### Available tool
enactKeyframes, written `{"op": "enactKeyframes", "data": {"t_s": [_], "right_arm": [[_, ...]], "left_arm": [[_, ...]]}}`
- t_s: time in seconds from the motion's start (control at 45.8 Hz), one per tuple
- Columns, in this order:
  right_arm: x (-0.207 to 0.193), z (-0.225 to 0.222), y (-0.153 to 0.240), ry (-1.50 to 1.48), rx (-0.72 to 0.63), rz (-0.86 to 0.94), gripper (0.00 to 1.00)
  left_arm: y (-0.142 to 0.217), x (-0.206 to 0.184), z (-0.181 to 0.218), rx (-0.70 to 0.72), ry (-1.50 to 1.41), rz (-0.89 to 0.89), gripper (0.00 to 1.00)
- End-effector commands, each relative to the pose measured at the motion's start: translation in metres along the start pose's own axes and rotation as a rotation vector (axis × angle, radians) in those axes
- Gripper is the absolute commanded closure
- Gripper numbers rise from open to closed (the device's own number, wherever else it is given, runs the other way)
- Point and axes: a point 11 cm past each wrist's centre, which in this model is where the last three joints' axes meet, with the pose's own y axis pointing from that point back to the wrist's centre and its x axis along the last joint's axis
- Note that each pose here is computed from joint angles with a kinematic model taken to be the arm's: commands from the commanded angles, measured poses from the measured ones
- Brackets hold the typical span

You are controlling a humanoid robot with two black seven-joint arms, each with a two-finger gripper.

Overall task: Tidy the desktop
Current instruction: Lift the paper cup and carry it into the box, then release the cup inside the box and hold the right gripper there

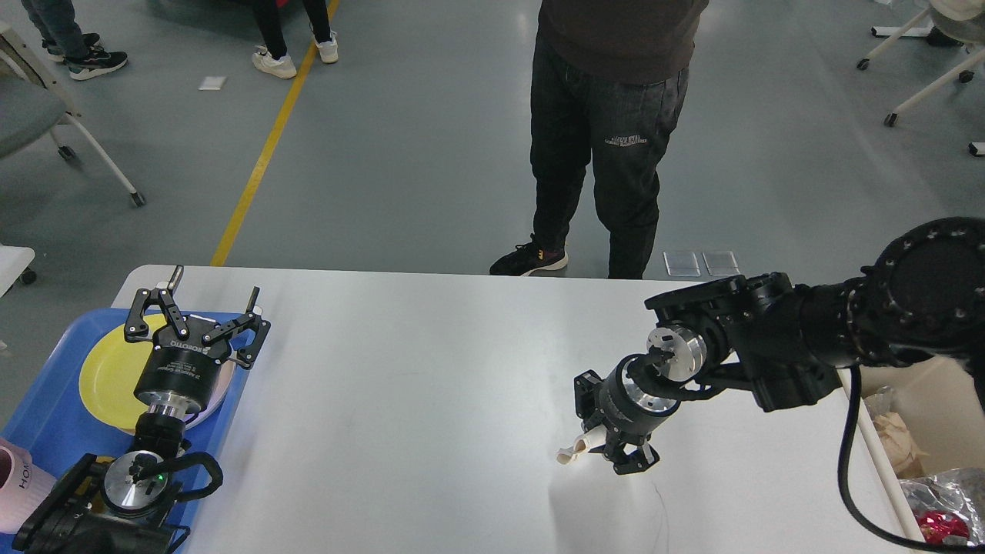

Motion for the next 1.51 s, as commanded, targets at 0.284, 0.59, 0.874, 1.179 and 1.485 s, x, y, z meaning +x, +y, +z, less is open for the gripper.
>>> {"op": "enactKeyframes", "data": {"t_s": [0.284,0.59,0.874,1.179,1.485], "right_arm": [[0.033,0.03,0.185,0.563,-0.135,0.086,1.0],[0.008,0.043,0.243,0.711,-0.013,0.074,1.0],[0.084,0.07,0.271,0.508,0.022,0.227,1.0],[0.225,0.164,0.259,0.202,0.026,0.363,1.0],[0.305,0.243,0.152,0.009,-0.027,0.467,1.0]], "left_arm": [[0.0,0.0,0.001,0.0,-0.001,0.0,0.03],[0.0,0.0,0.001,-0.002,-0.001,0.0,0.03],[0.0,0.0,0.001,0.0,-0.001,0.0,0.03],[0.001,0.001,0.001,-0.001,-0.001,0.002,0.03],[0.001,0.001,0.001,-0.001,-0.001,0.002,0.03]]}}
